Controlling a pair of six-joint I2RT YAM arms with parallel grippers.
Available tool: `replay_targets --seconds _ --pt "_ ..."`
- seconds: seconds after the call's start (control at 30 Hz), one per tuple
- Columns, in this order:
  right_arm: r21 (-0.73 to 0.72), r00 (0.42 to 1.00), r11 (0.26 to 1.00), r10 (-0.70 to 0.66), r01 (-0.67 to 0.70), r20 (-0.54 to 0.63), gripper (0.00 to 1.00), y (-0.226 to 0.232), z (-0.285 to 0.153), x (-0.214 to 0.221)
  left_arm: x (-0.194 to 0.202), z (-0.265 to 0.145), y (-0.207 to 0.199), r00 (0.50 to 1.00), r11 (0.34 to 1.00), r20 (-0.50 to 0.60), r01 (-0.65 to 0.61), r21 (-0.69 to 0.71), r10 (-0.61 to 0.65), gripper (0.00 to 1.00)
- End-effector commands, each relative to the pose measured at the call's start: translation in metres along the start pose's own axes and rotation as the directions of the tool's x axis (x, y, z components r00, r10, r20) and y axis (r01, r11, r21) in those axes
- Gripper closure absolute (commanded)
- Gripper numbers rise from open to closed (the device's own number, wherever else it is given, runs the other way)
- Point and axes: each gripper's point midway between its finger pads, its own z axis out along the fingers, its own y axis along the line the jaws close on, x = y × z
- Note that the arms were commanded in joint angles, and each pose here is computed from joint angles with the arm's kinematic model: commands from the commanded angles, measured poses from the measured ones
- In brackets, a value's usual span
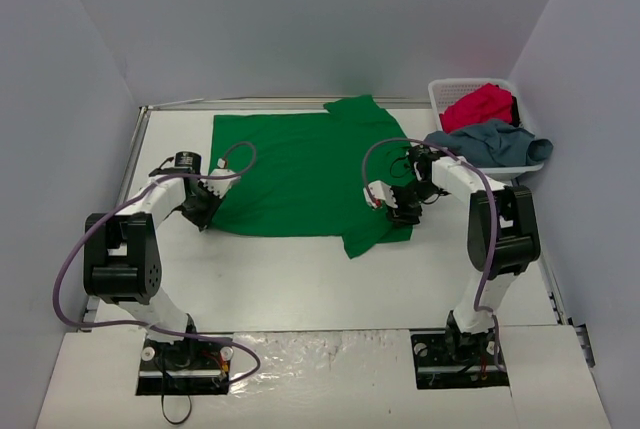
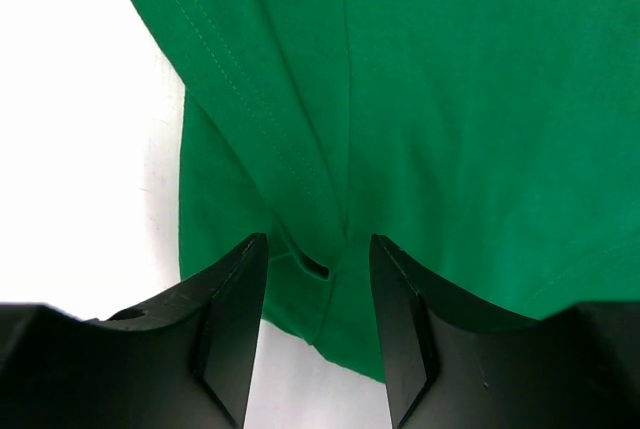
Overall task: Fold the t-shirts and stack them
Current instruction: Grap the side of the flattened tshirt closest away from the robot with both arms
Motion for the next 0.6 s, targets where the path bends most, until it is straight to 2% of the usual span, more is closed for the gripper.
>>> replay_targets --seconds 0.0,0.33,0.43,0.53,0.57 --pt "-0.043 0.999 0.999 0.019 -0.021 -0.027 0.60 0.0080 0.0018 0.0029 -0.0057 -0.0048 0.0026 1.000 1.000 0.013 0.004 -0.003 -0.004 0.98" --pt "-0.049 0.998 0.998 0.042 -0.044 -0.044 0.77 0.0083 0.0083 0.0092 -0.0042 -0.0025 0.0017 1.000 1.000 0.008 0.005 0.006 -0.005 0.98" --pt "-0.042 0.997 0.998 0.052 -0.054 -0.049 0.86 0.0065 0.0095 0.0096 -0.0041 -0.0016 0.0004 1.000 1.000 0.008 0.007 0.013 -0.008 0.98" --pt "-0.034 0.997 0.997 0.067 -0.068 -0.049 1.00 0.0045 0.0081 0.0093 -0.0042 -0.0016 -0.0005 1.000 1.000 0.009 0.008 0.018 -0.008 0.98" --pt "-0.026 0.997 0.997 0.067 -0.068 -0.048 1.00 0.0029 0.0060 0.0080 -0.0045 -0.0015 -0.0008 1.000 1.000 0.009 0.005 0.018 -0.005 0.98"
